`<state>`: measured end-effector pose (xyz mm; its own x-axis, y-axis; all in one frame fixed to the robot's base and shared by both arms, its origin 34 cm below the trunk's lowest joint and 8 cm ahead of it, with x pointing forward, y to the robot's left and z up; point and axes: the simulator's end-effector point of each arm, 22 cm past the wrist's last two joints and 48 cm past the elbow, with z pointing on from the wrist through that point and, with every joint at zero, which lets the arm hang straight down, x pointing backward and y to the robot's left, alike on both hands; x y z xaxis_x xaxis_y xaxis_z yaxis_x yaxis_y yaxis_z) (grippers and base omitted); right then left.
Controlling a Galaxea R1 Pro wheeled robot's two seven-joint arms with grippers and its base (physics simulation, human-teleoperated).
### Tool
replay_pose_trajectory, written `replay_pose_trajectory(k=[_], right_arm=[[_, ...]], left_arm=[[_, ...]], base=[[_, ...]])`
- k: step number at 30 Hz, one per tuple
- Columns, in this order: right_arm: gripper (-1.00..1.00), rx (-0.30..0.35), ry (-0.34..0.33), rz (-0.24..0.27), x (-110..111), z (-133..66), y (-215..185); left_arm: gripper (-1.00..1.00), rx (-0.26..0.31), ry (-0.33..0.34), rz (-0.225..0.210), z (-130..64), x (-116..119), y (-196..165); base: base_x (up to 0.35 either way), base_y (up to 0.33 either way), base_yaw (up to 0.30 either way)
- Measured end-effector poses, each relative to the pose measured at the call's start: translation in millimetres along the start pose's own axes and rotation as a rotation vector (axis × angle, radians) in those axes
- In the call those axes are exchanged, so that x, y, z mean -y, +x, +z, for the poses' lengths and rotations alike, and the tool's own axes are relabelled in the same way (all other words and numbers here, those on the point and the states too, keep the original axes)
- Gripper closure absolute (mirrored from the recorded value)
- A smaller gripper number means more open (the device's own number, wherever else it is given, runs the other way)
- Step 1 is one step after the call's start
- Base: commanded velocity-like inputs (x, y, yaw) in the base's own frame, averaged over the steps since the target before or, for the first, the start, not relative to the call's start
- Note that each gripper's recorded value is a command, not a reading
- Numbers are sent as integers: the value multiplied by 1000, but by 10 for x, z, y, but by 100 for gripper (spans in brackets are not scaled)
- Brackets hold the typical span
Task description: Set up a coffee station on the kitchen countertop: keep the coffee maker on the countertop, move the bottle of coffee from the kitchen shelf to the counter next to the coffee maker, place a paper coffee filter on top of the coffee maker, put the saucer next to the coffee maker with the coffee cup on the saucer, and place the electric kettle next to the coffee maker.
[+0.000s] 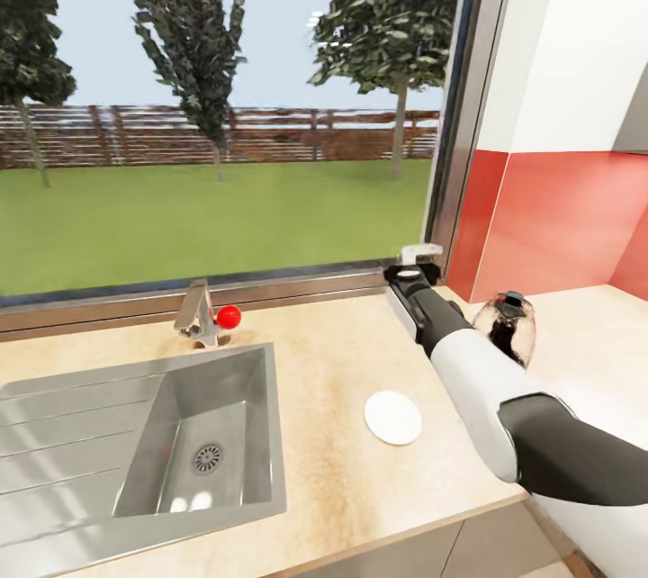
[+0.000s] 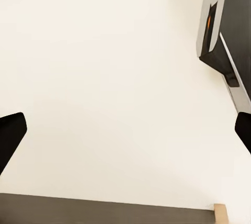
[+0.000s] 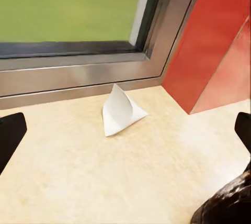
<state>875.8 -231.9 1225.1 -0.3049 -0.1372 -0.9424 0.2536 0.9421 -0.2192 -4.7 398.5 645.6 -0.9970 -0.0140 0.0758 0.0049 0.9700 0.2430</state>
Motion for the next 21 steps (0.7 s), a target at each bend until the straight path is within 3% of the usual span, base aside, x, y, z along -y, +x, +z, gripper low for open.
replay_pose_trajectory(k=[4, 15, 21], right_arm=[[-100, -32, 17, -14, 128, 73, 175], [-100, -51, 17, -22, 118, 89, 273], [-100, -52, 15, -21, 105, 86, 275]], left_arm=[[-100, 0, 0, 0, 0, 2, 1], [-100, -3, 0, 1, -2, -2, 22], [-100, -2, 3, 1, -2, 6, 19]], base=[[158, 0, 0], [29, 0, 2], [0, 0, 183]])
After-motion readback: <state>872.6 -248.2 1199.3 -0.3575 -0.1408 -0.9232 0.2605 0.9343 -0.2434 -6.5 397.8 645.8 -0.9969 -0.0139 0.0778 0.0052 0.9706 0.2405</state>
